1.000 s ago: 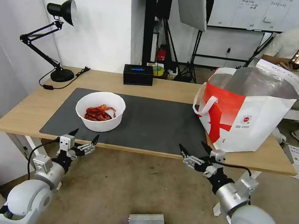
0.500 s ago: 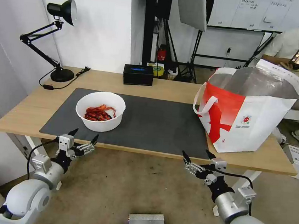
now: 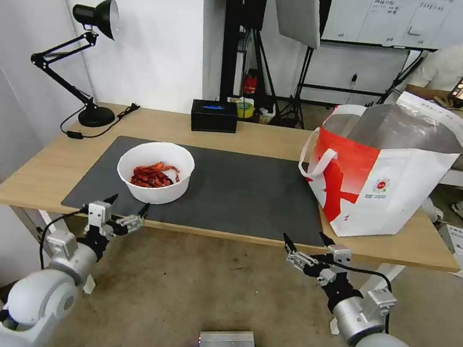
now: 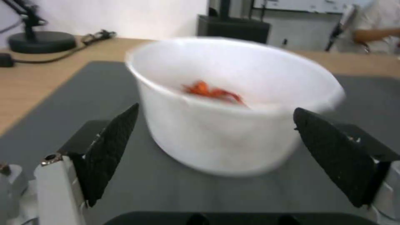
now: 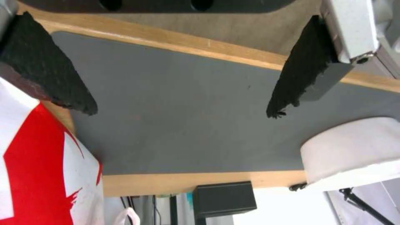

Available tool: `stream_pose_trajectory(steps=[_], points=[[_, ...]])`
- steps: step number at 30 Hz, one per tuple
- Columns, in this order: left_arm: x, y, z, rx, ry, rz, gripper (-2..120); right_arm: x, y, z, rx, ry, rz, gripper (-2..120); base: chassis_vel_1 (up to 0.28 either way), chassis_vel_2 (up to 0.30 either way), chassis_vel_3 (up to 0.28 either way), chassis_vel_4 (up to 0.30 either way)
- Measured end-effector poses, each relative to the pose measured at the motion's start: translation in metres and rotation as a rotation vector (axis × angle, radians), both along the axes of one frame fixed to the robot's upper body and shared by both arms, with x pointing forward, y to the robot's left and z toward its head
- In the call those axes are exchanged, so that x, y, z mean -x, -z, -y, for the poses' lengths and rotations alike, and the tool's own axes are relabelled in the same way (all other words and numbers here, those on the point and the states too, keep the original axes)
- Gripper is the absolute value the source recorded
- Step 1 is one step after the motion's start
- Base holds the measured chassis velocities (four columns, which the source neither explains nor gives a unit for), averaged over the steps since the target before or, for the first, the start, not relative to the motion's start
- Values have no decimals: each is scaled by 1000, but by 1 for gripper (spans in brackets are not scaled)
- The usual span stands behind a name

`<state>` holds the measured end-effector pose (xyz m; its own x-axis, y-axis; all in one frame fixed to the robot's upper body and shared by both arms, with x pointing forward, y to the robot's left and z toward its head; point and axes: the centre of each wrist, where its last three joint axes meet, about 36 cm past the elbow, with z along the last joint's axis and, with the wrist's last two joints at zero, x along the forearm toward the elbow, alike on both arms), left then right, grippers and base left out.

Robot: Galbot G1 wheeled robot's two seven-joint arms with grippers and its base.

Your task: Pick up the trash from the table and place it into the takeout bag.

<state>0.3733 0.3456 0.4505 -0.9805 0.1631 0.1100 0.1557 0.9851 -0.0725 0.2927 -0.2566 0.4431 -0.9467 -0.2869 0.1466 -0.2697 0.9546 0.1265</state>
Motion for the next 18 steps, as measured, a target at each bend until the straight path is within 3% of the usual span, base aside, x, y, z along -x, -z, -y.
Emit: stream_pose_trajectory(steps=[3, 4, 5, 7, 10, 13, 16, 18], points=[[-17, -28, -18, 7, -42, 18, 100, 0, 0, 0, 0, -1, 0, 100, 0, 0, 0, 0], [-17, -28, -18, 7, -42, 18, 100, 0, 0, 0, 0, -1, 0, 100, 0, 0, 0, 0], [-26, -45, -27, 21, -54, 30, 100, 0, 0, 0, 0, -1, 0, 100, 0, 0, 0, 0], [-41, -69, -34, 41, -55, 46, 100, 0, 0, 0, 0, -1, 0, 100, 0, 0, 0, 0], [-58, -87, -38, 57, -55, 33, 100, 0, 0, 0, 0, -1, 0, 100, 0, 0, 0, 0], [-70, -92, -39, 61, -61, -23, 100, 0, 0, 0, 0, -1, 0, 100, 0, 0, 0, 0], [-97, -95, -46, 36, -57, -188, 100, 0, 0, 0, 0, -2, 0, 100, 0, 0, 0, 0], [-104, -97, -48, 32, -50, -233, 100, 0, 0, 0, -1, -2, 1, 100, 0, 0, 0, 0]])
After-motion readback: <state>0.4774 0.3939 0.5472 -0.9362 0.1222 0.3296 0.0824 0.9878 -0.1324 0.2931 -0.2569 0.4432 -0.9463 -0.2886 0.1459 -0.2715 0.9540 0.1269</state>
